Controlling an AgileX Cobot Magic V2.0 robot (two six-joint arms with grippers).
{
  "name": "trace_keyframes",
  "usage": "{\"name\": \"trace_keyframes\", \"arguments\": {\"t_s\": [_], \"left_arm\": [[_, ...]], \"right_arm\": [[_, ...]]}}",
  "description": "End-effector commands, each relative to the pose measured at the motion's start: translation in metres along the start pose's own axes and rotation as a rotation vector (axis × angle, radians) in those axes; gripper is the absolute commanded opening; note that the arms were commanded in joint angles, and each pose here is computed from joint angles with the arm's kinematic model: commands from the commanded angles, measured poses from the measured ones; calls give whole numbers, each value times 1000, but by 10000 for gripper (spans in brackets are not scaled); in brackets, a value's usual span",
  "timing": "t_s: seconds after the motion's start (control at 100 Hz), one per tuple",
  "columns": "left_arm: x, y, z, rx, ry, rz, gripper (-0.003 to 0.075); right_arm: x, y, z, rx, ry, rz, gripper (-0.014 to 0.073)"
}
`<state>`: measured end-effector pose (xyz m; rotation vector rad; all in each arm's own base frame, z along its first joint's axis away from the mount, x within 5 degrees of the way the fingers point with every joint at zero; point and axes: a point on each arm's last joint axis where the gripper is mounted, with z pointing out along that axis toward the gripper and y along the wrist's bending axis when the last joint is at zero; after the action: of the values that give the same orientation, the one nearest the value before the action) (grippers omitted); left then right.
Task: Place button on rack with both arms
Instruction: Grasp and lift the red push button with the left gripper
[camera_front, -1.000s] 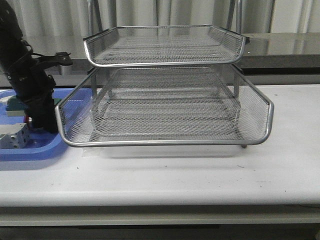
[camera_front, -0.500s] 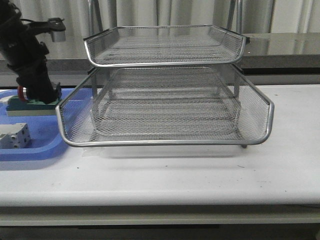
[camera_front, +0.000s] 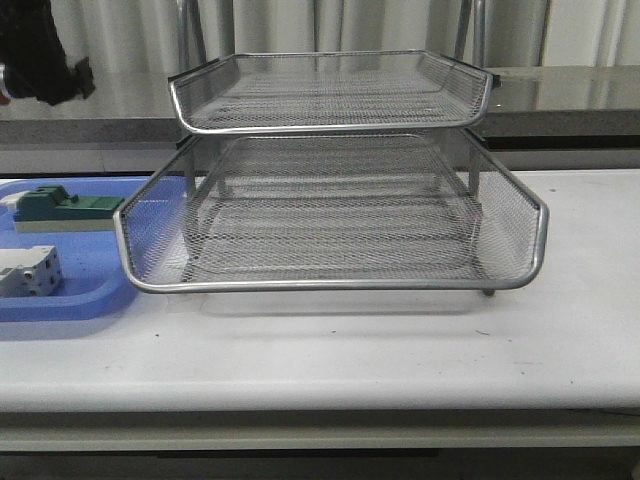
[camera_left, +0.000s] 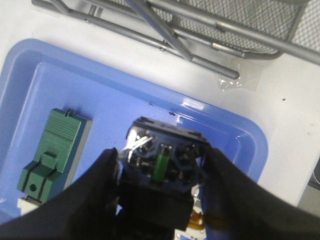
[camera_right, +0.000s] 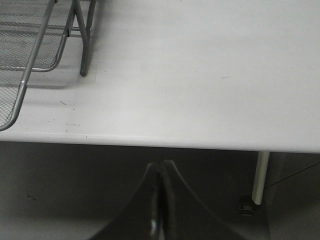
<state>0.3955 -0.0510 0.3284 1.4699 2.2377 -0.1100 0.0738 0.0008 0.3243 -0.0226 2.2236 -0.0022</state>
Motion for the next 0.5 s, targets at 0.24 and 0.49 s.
{"name": "trace_keyframes", "arguments": {"t_s": [0.24, 0.49], "left_arm": [[-41, -51, -73, -62, -140, 6, -20], [-72, -105, -63, 43, -152, 95, -20]], "right_arm": [[-13, -1, -6, 4, -90, -9, -68], [-13, -1, -6, 4, -90, -9, -68]]}}
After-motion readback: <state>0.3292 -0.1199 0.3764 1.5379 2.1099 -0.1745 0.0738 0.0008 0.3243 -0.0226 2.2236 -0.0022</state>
